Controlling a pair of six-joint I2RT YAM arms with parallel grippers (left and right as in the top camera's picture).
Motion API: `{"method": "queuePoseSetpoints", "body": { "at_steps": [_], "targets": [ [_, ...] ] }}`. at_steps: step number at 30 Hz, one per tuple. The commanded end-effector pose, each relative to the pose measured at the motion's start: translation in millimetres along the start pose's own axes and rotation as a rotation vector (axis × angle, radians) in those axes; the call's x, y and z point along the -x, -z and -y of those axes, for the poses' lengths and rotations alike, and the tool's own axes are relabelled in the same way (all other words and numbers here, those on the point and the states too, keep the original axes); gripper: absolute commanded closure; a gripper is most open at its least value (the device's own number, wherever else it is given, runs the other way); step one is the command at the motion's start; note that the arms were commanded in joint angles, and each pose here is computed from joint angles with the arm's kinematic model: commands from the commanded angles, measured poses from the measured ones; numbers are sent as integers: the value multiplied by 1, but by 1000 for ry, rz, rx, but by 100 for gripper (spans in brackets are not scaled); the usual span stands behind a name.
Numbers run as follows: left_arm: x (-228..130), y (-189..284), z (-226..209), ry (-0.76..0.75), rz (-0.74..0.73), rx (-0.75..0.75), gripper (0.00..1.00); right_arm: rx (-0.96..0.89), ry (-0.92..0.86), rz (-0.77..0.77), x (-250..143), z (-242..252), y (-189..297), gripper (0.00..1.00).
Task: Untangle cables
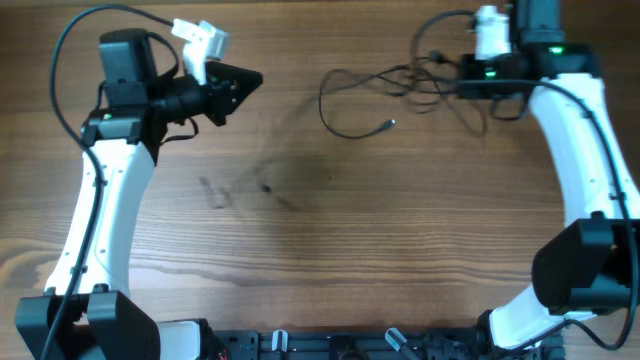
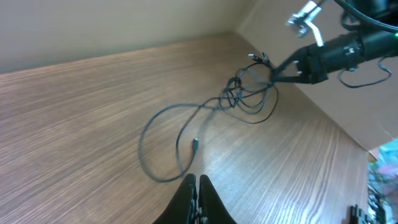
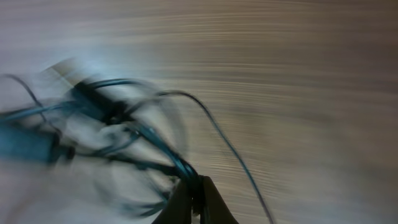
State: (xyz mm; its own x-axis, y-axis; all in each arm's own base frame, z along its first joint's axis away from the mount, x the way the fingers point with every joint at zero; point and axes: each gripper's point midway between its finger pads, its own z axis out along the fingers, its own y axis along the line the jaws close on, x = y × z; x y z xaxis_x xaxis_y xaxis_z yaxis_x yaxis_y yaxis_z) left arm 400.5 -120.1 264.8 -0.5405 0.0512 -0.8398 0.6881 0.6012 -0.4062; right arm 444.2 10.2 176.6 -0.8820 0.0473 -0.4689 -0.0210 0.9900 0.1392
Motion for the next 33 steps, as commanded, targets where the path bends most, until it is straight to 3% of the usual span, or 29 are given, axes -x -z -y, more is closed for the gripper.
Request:
{"method": "queuePoseSetpoints", "body": {
  "at_steps": [1, 3, 4, 6, 7, 9, 14, 20, 25, 29, 33],
  "targets": [
    [6, 5, -1, -27, 9, 13, 96, -155, -65, 0, -3, 36, 8, 56],
    [5, 5, 0, -24, 7, 10, 96, -152, -62, -2, -3, 36, 8, 37],
    [5, 5, 1, -22, 7, 4, 96, -139, -59, -4, -4, 33, 8, 37],
    [4, 5, 3, -14, 3, -7, 96, -75, -34, -6, -4, 22, 7, 64],
    [2, 5, 3, -8, -1, -8, 96, -51, -35, -6, -4, 18, 6, 64],
    [-1, 3, 7, 1, -14, -18, 96, -34, -36, -5, -3, 15, 6, 45],
    [-3, -5, 16, -6, -28, -42, 96, -95, -129, -11, -6, 26, 7, 30],
    [-8, -22, 32, -33, -62, -62, 89, -113, -127, -57, -12, 24, -17, 27],
    [-18, -40, 26, -63, -124, 74, 79, -155, -121, -87, -15, 19, -55, 27],
    [-23, -41, -4, 3, -152, 305, 71, -211, -128, -74, -11, 28, -90, 27],
    [-25, -40, -6, 13, -158, 321, 69, -217, -122, -132, -26, 33, -127, 27]
  ]
}}
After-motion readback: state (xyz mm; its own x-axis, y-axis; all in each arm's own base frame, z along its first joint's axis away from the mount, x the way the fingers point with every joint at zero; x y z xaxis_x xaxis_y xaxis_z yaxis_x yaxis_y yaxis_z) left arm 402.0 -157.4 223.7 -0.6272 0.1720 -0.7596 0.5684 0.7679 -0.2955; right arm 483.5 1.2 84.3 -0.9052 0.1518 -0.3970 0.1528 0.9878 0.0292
